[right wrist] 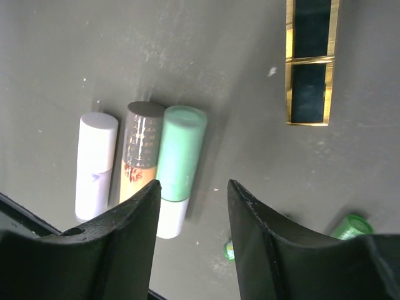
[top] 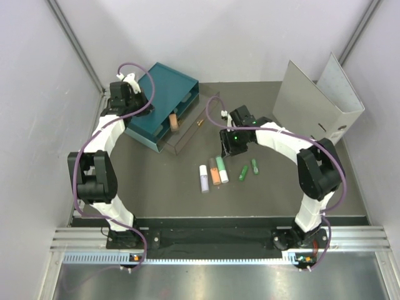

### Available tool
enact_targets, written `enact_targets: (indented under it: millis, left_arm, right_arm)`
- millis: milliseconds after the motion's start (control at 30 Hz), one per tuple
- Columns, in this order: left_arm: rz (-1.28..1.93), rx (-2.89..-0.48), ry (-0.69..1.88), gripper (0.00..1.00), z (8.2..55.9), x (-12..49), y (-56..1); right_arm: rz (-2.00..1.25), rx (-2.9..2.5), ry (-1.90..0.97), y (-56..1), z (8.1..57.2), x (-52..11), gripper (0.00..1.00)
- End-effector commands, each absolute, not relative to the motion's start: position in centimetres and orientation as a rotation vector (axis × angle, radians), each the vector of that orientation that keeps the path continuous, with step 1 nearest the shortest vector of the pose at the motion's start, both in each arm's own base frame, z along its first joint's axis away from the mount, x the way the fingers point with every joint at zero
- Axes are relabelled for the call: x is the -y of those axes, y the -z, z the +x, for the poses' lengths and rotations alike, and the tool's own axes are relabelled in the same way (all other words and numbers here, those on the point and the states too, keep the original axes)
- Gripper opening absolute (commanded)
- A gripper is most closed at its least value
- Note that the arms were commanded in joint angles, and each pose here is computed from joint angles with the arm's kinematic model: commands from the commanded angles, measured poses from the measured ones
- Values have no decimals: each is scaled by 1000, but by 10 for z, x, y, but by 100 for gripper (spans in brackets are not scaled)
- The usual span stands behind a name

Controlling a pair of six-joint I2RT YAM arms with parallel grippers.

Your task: Organize the makeup

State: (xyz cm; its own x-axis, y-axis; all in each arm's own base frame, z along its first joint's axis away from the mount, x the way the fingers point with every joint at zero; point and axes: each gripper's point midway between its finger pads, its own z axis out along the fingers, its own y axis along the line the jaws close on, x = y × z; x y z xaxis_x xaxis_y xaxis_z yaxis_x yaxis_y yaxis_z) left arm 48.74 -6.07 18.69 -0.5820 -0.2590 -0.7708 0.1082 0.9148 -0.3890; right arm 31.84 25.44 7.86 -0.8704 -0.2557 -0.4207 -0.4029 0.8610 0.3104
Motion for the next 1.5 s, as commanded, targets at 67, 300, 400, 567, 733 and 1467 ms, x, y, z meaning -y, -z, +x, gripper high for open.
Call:
enact_targets:
  millis: [67,300,400,567,733,1467]
  left_arm:
    - [-200,-2458,527,0,430,67,-119]
    - [-147,-2479,561,0,418,71,-122]
    - [-138,-2467,569,0,415,73,-121]
    - [-128,-2427,614,0,407,79,-124]
    - [-96,-2421,634,0,399,82,-126]
    - [-68,-2370,640,0,386,83,-138]
  right_arm:
    - [-558,-2660,-602,-74,310,-282,46]
    - [-511,-2701,-542,-67,285,-289,47]
    - [-497,-2738,-439,-53,275,-284,48]
    - [-478,-2743,-275,-43,270,-278,49]
    - [-454,-2757,-220,-38,269,-276,49]
    - [-575,-2681,0,-67,231,-269,0]
